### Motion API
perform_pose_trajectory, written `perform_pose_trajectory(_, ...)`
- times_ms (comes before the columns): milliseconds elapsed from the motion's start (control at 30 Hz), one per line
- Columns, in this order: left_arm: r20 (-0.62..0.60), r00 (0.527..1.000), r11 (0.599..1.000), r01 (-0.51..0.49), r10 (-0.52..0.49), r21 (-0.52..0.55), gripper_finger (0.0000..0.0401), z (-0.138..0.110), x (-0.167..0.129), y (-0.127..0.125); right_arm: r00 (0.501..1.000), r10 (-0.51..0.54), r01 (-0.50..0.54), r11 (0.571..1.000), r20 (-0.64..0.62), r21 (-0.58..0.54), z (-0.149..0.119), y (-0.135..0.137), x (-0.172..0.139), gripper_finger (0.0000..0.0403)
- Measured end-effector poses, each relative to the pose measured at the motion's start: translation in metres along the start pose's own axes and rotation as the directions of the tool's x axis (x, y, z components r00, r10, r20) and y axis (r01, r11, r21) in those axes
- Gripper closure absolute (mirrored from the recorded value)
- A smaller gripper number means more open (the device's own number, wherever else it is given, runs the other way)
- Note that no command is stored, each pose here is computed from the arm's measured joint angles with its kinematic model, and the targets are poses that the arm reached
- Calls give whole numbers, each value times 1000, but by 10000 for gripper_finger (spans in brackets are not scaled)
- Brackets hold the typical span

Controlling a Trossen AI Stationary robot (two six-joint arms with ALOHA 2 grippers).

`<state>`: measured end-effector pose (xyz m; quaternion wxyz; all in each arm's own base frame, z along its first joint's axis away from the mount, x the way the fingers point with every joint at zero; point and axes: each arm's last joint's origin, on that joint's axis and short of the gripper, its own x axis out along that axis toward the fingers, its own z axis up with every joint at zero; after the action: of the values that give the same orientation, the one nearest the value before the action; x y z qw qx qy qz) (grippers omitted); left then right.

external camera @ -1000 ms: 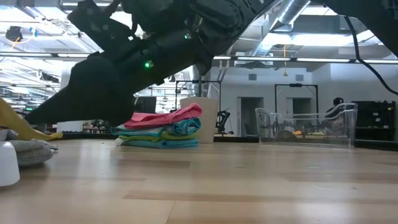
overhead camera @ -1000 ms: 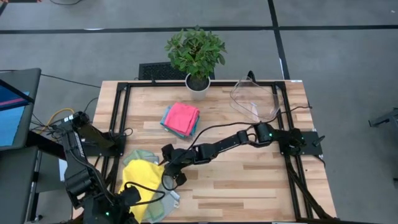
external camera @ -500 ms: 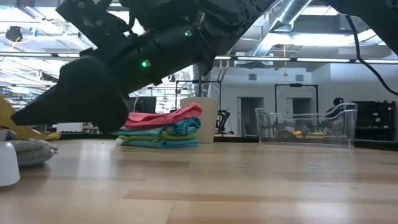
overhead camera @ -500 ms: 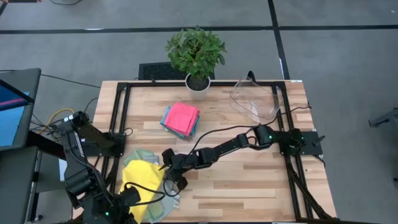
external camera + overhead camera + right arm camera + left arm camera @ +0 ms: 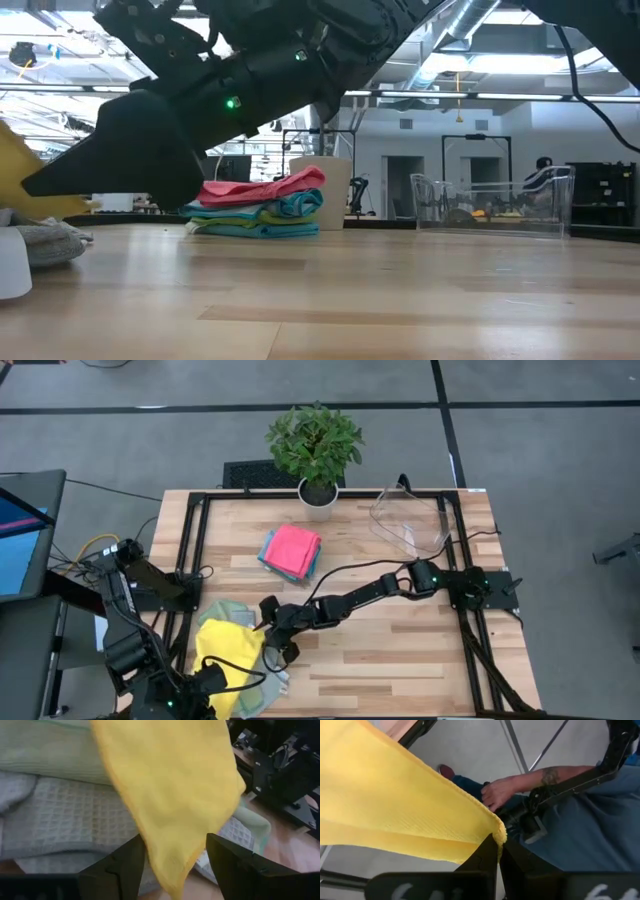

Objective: Fold microfiber towels
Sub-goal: Fold the yellow microfiber towel

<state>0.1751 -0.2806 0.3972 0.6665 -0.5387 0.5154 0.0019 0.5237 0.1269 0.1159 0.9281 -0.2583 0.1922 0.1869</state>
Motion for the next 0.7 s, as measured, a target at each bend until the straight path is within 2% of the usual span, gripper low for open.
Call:
perform_pose_trajectory(367, 7, 1000, 1000, 5, -5, 13, 399, 0, 0, 0, 1000, -18, 18, 999, -16, 40, -9, 7, 8, 243)
perform_pose_trajectory(467, 7, 1000, 999, 4, -5, 34, 399, 0, 0, 0, 992, -84, 87, 996, -98, 25, -13, 17, 10, 291)
perform_pose_trajectory(567, 9, 1000, 998, -3, 3, 67, 399, 0, 0, 0, 988, -85, 88, 996, -132, 22, -3, 18, 2, 371)
perform_pose_trajectory(600, 12, 1000, 997, -9, 8, 78, 399, 1, 0, 1, 987, -79, 84, 996, -142, 31, 1, 16, -1, 384)
perform_pose_trajectory(700, 47, 999, 992, -16, 10, 124, 399, 2, 0, 2, 979, -63, 84, 991, -193, 104, 15, 9, -18, 385)
